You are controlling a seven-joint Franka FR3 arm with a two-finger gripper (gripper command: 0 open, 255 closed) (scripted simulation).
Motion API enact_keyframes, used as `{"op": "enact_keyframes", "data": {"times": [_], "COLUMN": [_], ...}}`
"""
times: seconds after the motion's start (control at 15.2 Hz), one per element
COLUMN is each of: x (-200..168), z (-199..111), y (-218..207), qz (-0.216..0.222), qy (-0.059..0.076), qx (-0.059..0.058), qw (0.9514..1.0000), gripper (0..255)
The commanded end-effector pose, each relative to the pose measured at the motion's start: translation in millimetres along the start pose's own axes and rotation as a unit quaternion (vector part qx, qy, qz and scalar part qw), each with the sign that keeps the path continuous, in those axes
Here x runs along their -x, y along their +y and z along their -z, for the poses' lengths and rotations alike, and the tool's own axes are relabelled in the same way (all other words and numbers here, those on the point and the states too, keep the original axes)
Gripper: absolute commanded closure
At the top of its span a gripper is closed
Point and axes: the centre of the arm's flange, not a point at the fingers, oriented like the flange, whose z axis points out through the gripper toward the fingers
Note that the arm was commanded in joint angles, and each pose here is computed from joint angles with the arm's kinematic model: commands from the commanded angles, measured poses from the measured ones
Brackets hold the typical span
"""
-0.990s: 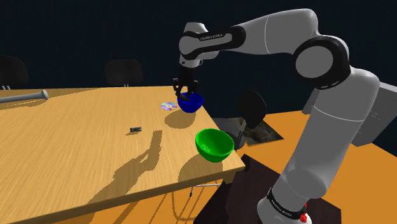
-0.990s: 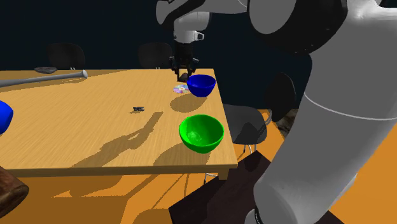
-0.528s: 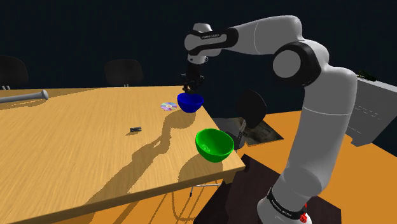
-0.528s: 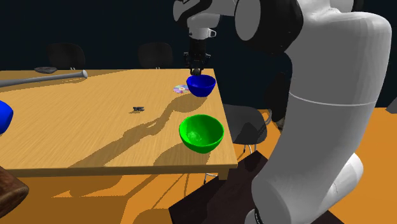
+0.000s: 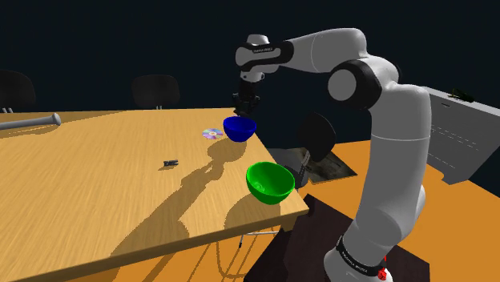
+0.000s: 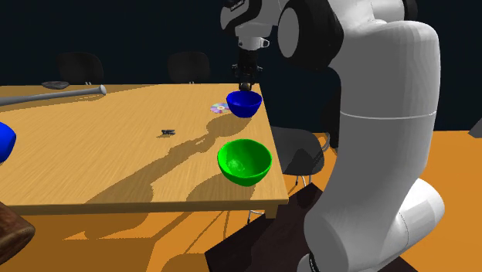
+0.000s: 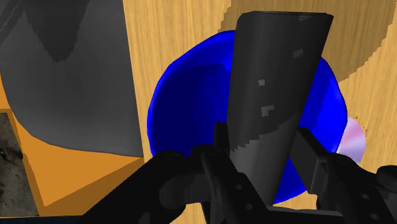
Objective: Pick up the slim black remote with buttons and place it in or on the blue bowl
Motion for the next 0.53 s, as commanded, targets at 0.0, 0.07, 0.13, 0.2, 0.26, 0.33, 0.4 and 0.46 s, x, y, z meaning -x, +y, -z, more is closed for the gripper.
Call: {"op": "enact_keyframes", "data": {"times": [0.0,0.07,0.13,0.2,0.26,0.33,0.4,0.46], "x": [-1,-1,-1,-1,-1,-1,-2,-1], "z": [-10,-16,-21,-26,-32,-37,-44,-44], "y": [1,1,2,2,3,3,4,4], "qz": [0.0,0.0,0.0,0.0,0.0,0.0,0.0,0.0], "qy": [0.0,0.0,0.0,0.0,0.0,0.0,0.0,0.0], "qx": [0.0,0.0,0.0,0.0,0.0,0.0,0.0,0.0], "qw": [1.0,1.0,1.0,1.0,1.0,1.0,1.0,1.0], "gripper": [255,255,255,255,255,255,255,255]}}
